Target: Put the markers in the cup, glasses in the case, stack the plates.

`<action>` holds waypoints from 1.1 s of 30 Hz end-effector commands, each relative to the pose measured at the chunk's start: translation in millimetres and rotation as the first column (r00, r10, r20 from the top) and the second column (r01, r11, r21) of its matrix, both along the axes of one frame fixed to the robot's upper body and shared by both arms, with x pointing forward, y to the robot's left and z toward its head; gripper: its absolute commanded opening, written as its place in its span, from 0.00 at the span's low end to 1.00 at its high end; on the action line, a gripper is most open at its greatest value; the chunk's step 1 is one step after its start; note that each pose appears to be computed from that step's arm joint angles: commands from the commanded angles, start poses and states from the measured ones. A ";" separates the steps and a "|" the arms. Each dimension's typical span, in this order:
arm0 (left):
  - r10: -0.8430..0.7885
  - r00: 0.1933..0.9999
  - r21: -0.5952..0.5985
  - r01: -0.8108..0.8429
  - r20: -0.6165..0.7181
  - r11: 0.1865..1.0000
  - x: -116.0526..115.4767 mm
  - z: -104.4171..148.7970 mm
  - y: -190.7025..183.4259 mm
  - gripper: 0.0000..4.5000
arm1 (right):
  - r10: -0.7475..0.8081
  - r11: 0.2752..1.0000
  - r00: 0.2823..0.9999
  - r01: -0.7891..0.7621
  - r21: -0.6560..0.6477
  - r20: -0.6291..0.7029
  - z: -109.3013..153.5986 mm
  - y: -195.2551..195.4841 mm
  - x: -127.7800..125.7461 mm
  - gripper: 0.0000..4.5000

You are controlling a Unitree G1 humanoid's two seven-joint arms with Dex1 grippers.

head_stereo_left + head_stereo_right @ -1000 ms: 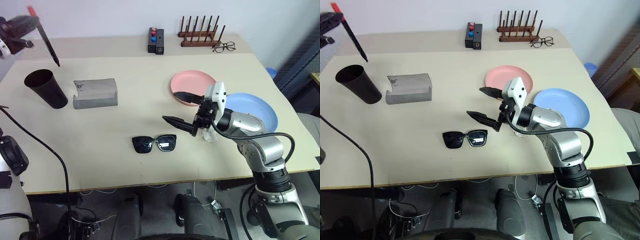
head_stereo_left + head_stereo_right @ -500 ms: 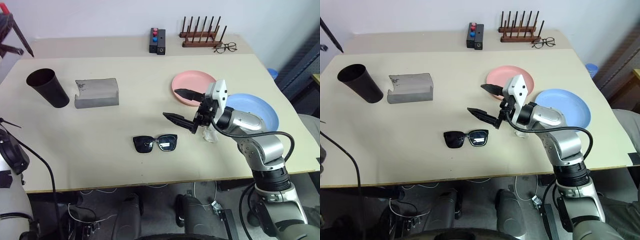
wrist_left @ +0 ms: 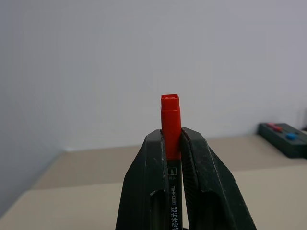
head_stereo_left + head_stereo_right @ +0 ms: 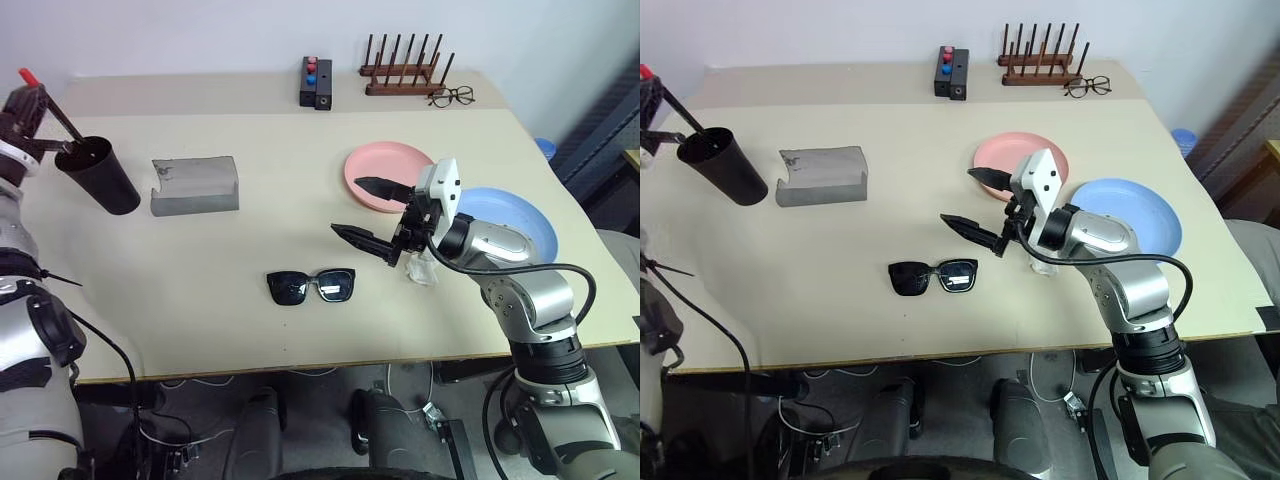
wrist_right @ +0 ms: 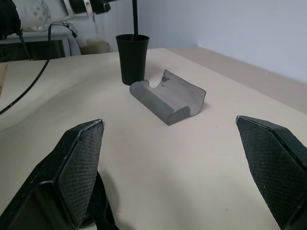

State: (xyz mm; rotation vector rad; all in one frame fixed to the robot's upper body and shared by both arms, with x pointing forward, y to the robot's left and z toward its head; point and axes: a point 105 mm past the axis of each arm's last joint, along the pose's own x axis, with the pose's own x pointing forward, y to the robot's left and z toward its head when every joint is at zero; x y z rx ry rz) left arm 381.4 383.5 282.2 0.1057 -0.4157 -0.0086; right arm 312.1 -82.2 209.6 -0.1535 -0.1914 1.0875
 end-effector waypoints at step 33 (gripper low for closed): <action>-0.442 0.757 0.302 0.617 -0.481 0.727 30.7 -14.2 -141.0 0.99 | -0.233 0.972 0.966 0.229 0.047 0.117 29.1 -58.3 30.6 1.00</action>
